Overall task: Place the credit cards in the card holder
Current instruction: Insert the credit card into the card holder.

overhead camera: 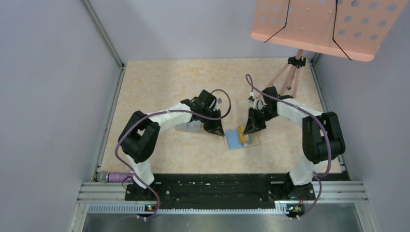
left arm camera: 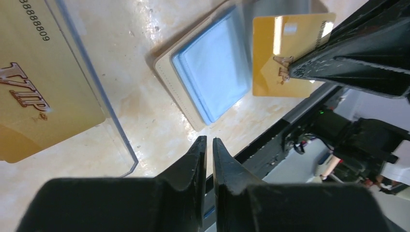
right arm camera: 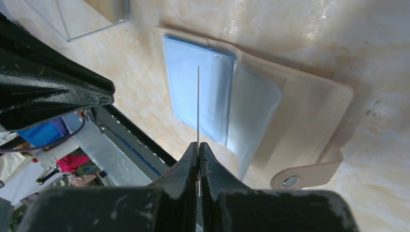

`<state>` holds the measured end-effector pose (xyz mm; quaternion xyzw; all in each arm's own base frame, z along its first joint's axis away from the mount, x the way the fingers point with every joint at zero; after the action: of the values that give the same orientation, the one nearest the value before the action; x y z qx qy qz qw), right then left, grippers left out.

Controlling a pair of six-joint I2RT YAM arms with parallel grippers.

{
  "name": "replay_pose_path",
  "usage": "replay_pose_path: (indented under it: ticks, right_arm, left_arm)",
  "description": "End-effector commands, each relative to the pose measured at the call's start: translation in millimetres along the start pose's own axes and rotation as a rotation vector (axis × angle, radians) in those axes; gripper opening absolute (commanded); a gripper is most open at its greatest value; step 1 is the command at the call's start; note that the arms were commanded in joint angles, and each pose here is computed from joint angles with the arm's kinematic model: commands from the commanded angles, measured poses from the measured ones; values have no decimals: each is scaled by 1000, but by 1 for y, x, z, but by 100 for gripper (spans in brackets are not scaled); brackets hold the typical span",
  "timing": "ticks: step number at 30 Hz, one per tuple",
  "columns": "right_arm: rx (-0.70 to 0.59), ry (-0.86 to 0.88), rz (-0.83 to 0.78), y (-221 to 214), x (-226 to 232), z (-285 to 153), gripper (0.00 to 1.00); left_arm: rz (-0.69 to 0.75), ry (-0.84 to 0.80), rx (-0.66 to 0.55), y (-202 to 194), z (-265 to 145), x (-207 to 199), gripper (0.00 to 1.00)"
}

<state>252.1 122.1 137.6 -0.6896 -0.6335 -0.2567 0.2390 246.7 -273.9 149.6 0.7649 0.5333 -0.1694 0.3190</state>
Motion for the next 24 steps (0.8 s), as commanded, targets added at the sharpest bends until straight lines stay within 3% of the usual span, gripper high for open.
replay_pose_path:
  ticks: [1,13,24]
  right_arm:
    - [0,-66,-21,3,-9,1,0]
    - [14,-196,-1,17,-16,1,0]
    - [44,-72,19,15,-8,7,0]
  left_arm:
    - [64,106,95,-8,8,2,14]
    - [112,203,227,0,36,5,6]
    - [145,259,292,10,53,15,4]
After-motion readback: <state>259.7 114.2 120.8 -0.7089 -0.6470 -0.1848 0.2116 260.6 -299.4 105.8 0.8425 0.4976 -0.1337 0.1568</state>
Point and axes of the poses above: each gripper's point midway between its finger pads, its own z axis out along the fingers, its own x axis along the line the jaws close on, y = z × x, the point moved 9 cm from there along -z, back along the fingers, and after that the axes turned 13 degrees about z, right-handed, at the moved point
